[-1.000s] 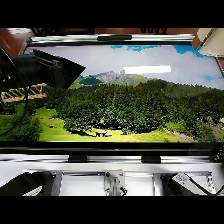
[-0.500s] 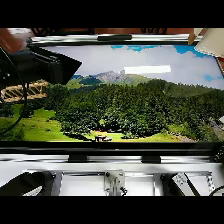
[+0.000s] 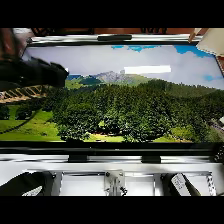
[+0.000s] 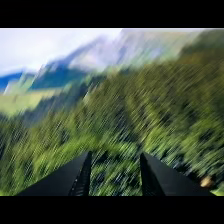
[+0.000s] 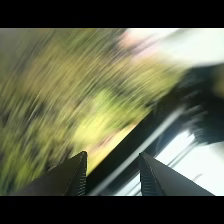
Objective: Fold the shirts.
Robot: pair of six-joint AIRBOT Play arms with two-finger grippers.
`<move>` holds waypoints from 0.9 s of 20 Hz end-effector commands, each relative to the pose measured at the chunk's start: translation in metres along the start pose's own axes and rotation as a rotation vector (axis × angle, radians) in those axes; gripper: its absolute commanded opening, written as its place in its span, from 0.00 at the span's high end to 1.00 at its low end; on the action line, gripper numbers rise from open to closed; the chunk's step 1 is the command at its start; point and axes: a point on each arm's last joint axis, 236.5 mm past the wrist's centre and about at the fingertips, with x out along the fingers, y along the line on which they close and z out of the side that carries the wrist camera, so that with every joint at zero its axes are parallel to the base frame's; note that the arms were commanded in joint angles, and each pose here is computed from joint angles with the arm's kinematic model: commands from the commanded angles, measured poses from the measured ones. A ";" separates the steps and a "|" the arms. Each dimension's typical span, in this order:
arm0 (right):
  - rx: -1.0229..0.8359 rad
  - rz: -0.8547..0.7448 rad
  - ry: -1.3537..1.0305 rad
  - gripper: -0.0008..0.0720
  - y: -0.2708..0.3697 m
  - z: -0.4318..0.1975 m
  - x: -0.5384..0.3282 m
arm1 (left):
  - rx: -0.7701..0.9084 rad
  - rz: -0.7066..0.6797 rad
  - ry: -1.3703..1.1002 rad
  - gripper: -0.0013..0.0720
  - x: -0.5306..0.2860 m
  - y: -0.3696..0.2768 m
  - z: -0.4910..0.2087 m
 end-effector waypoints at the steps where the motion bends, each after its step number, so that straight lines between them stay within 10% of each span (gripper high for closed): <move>1: -0.259 0.134 0.200 0.40 0.093 -0.073 0.049 | -0.020 0.222 0.447 0.44 0.029 0.038 -0.090; 7: -0.627 0.100 0.442 0.14 0.152 -0.179 0.125 | -0.026 0.149 0.600 0.03 0.071 0.007 -0.158; 18: -0.679 0.094 0.415 0.14 0.163 -0.174 0.143 | -0.025 0.137 0.579 0.04 0.107 0.004 -0.182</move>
